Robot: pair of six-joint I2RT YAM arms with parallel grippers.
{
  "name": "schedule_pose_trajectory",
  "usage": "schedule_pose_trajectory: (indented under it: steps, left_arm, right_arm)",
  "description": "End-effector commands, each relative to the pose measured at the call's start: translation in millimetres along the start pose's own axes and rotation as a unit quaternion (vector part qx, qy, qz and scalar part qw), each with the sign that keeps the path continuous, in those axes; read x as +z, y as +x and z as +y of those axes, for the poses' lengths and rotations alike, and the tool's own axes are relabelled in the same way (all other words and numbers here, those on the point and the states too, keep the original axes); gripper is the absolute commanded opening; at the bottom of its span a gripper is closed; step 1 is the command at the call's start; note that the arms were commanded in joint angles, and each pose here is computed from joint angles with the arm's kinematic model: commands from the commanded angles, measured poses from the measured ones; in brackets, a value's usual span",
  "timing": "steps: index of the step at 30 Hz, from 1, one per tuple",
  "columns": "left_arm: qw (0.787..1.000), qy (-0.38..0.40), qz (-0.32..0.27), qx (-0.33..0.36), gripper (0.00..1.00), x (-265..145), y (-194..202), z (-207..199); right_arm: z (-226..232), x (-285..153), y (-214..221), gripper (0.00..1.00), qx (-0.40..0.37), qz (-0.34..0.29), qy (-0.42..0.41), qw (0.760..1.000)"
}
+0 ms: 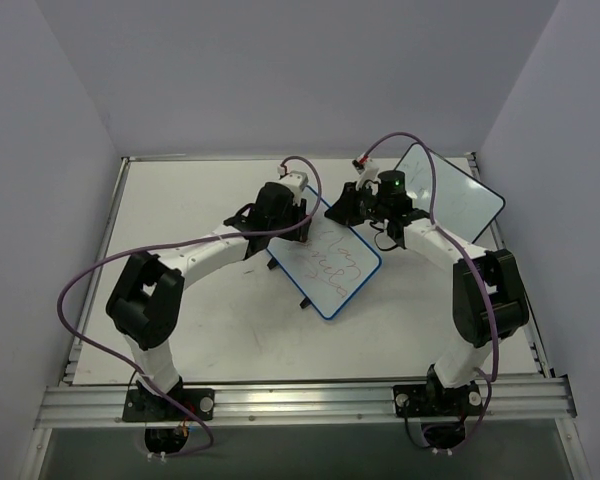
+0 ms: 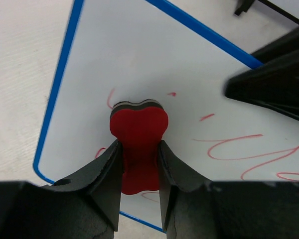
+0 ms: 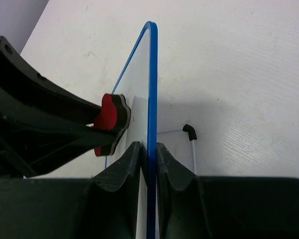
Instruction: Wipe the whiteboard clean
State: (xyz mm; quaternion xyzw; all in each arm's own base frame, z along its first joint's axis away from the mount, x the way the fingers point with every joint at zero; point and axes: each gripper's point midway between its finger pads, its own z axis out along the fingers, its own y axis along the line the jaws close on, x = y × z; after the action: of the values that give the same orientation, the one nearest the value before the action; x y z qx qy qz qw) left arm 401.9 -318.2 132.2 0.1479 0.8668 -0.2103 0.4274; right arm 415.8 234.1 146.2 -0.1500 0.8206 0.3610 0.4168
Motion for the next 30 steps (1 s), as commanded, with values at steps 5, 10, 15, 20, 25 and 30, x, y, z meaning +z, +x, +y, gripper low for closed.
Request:
schedule_pose_trajectory:
  steps: [5, 10, 15, 20, 25, 30]
  left_arm:
    - [0.999, -0.030, -0.009, -0.019, 0.02, 4.5, -28.7, 27.1]
    - [1.000, -0.015, -0.014, -0.014, 0.02, 7.9, -40.3, 17.9]
    - [1.000, 0.007, -0.018, 0.004, 0.02, 7.4, -40.6, -3.9]
    - [0.999, 0.032, -0.016, 0.018, 0.02, 4.9, -26.8, -33.0]
    - [0.999, 0.043, -0.013, 0.023, 0.02, 5.6, -9.5, -50.1]
    - [1.000, 0.024, -0.007, 0.015, 0.02, 7.0, 2.0, -40.8]
  right_arm:
    - [22.7, -0.8, -10.1, 0.00, -0.044, -0.004, -0.023, 0.999]
    - [23.2, -0.2, -9.3, 0.00, -0.045, -0.003, -0.024, 0.999]
    - [23.0, 0.2, -9.1, 0.00, -0.045, -0.003, -0.024, 0.999]
    - [22.9, -0.2, -8.2, 0.00, -0.045, -0.003, -0.024, 0.999]
    - [22.5, 0.5, -7.5, 0.00, -0.044, -0.002, -0.024, 0.999]
    - [23.0, 0.8, -6.8, 0.00, -0.045, -0.002, -0.025, 0.999]
